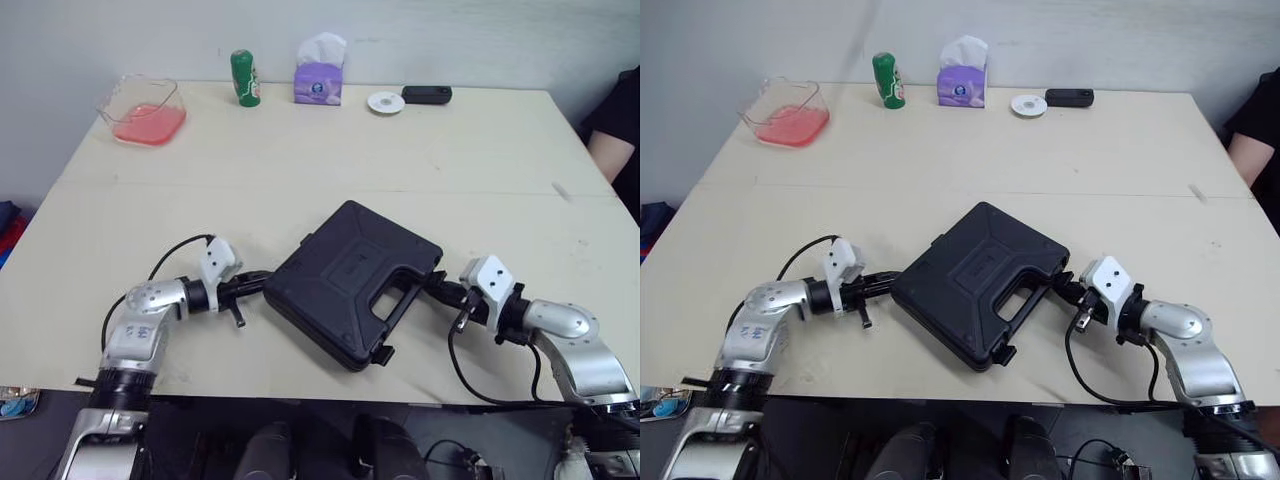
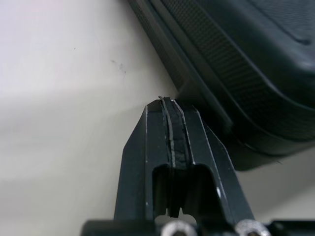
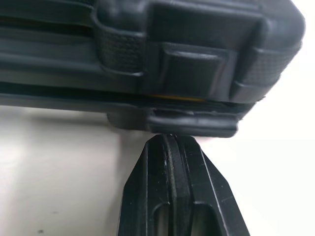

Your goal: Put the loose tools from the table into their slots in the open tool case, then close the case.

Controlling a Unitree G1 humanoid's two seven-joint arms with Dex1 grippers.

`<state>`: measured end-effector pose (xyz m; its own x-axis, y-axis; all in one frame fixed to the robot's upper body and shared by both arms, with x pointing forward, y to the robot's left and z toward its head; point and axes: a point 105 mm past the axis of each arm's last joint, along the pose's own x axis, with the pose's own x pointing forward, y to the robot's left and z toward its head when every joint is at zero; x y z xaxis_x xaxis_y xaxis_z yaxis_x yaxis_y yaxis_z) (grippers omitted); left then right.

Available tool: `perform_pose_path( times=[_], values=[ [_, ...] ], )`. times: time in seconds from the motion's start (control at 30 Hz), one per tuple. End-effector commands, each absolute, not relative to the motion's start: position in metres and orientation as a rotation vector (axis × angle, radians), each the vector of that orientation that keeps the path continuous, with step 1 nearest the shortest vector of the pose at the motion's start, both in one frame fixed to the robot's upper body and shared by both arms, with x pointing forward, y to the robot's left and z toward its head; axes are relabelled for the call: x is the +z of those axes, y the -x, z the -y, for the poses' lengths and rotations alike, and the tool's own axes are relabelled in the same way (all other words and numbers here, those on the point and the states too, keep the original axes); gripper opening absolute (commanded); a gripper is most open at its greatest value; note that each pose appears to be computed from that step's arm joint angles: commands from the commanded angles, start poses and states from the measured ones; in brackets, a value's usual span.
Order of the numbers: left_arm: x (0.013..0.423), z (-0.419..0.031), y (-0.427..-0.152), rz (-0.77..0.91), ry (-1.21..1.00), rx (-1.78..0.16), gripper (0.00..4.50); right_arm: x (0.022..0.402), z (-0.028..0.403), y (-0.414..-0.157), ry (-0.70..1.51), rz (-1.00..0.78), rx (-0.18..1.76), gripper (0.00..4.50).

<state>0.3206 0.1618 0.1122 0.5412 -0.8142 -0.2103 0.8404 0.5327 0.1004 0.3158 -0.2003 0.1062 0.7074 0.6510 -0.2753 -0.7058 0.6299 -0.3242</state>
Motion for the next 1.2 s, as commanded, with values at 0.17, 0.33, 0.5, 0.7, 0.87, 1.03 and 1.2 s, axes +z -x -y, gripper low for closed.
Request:
perform_pose_path(
  times=[0.17,0.33,0.5,0.7,0.87,1.03,1.2],
  values=[
    [0.157,-0.181,-0.303,0.008,-0.226,-0.959,0.05,0.121,0.217,-0.313,0.404,-0.034,0.662,0.00],
    [0.206,-0.137,-0.300,0.137,-0.263,-1.138,0.05,0.120,0.228,-0.300,0.325,-0.070,0.612,0.00],
    [0.217,-0.079,-0.296,0.138,-0.302,-1.346,0.05,0.117,0.224,-0.293,0.289,-0.085,0.602,0.00],
    [0.208,-0.019,-0.322,0.052,-0.332,-1.418,0.05,0.119,0.221,-0.295,0.278,-0.074,0.576,0.00],
    [0.194,0.018,-0.335,0.005,-0.376,-1.438,0.05,0.118,0.215,-0.287,0.269,-0.083,0.604,0.00],
    [0.192,0.050,-0.349,-0.002,-0.370,-1.414,0.05,0.118,0.212,-0.287,0.268,-0.082,0.610,0.00],
    [0.186,0.072,-0.353,-0.022,-0.397,-1.427,0.05,0.119,0.211,-0.290,0.274,-0.069,0.594,0.00]
  ],
)
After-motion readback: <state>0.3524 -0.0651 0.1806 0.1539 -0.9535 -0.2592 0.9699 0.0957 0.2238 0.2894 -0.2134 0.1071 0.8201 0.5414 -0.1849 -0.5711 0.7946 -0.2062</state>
